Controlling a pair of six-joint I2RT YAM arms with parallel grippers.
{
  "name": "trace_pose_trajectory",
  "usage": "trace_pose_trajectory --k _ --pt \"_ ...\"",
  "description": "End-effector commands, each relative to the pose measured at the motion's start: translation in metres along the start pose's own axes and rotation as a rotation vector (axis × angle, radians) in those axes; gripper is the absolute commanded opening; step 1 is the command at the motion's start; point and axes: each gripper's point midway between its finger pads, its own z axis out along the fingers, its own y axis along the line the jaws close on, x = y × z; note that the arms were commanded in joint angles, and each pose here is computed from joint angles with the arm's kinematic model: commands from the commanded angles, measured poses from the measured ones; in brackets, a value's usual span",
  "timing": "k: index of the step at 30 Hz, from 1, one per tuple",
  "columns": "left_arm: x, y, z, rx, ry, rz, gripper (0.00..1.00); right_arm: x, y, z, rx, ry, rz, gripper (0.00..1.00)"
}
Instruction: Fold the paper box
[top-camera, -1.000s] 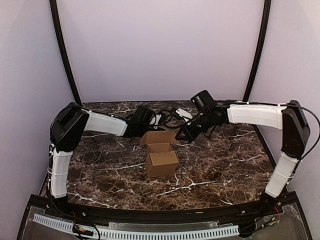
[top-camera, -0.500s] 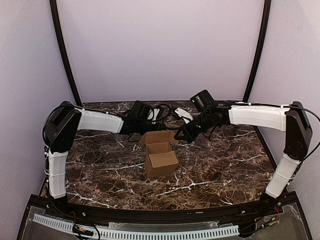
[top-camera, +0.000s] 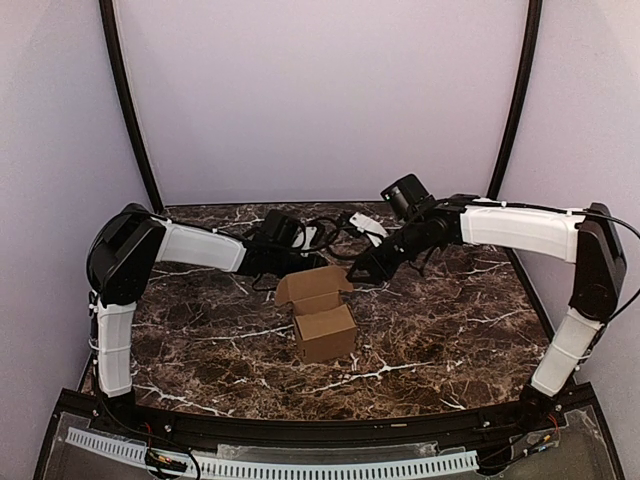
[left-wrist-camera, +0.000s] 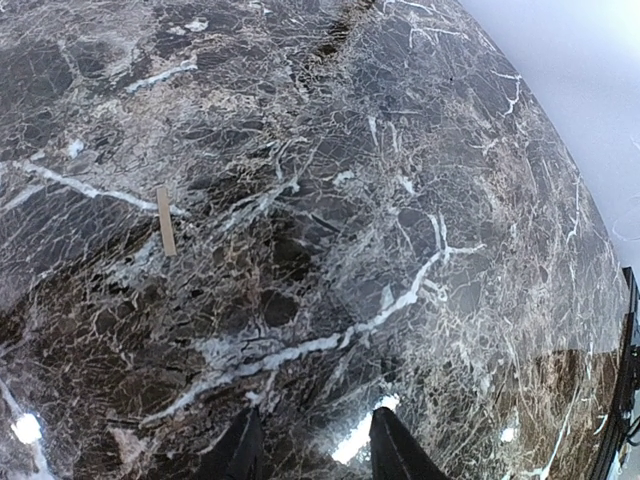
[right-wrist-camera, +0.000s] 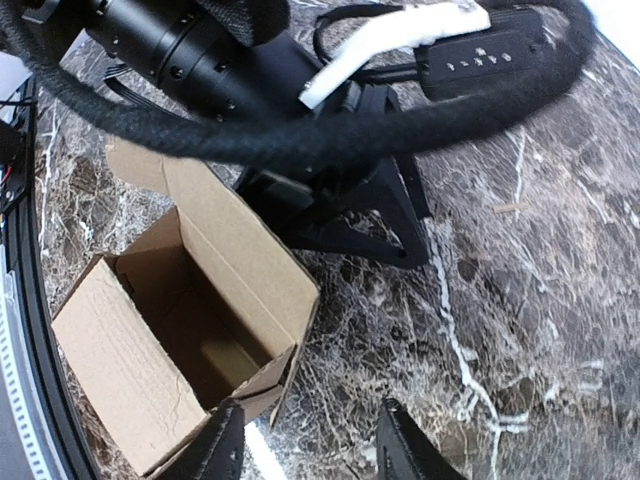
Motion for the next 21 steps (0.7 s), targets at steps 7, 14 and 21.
trace_pose_trajectory --k 7,14,21 --pt "-0.008 -0.011 -0.011 0.044 -0.018 0.002 0.38 0.007 0.062 -0.07 -0.167 -0.057 -0.292 0.51" --pt "-0.007 -0.015 -0.012 0.062 -0.009 -0.02 0.37 0.085 0.165 -0.025 -0.513 0.106 -0.553 0.45" --pt "0.0 -0.022 -0.018 0.084 0.023 -0.028 0.37 0.066 0.143 0.031 -0.284 0.069 -0.536 0.35"
